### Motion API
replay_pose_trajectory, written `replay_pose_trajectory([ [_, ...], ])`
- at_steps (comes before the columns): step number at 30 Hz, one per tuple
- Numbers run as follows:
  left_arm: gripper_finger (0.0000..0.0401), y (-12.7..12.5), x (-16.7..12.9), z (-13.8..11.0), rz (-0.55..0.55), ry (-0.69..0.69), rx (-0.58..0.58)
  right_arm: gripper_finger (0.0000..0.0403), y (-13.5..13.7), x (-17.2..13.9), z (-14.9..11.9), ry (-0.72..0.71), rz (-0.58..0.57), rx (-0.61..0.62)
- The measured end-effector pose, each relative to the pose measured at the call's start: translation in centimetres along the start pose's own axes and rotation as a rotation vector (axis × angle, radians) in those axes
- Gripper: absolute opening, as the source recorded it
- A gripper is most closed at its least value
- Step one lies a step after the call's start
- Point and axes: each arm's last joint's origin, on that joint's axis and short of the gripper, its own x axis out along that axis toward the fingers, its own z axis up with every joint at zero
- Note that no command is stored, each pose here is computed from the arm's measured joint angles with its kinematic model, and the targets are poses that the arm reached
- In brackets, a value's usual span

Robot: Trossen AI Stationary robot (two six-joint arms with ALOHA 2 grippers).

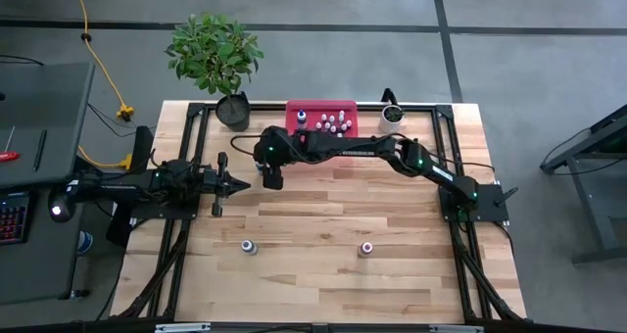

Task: Pick & Place food coloring
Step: Put the large black food coloring bottle into the red bin

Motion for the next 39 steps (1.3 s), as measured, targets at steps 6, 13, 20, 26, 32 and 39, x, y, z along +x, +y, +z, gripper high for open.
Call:
replay_pose_trajectory([
  [6, 0.0000, 0.0, 0.0, 0.0, 0.000, 0.000, 0.000, 0.0220, -0.3, 1.0, -0.8, 0.017, 0.003, 0.030],
  [13, 0.0000, 0.0, 0.0, 0.0, 0.000, 0.000, 0.000, 0.0220, -0.5, 1.3, -0.9, 0.008, -0.005, 0.039],
  [20, 0.0000, 0.0, 0.0, 0.0, 0.000, 0.000, 0.000, 0.0220, -0.9, 1.3, -0.9, 0.007, -0.009, 0.072],
  [26, 0.0000, 0.0, 0.0, 0.0, 0.000, 0.000, 0.000, 0.0220, -1.0, 1.9, -1.2, -0.003, 0.011, 0.123],
  [32, 0.0000, 0.0, 0.0, 0.0, 0.000, -0.001, 0.000, 0.0220, -0.9, 2.3, -1.4, -0.006, 0.011, 0.135],
  [39, 0.0000, 0.0, 0.0, 0.0, 0.000, -0.001, 0.000, 0.0201, -0.9, 2.3, -1.5, -0.003, 0.012, 0.136],
])
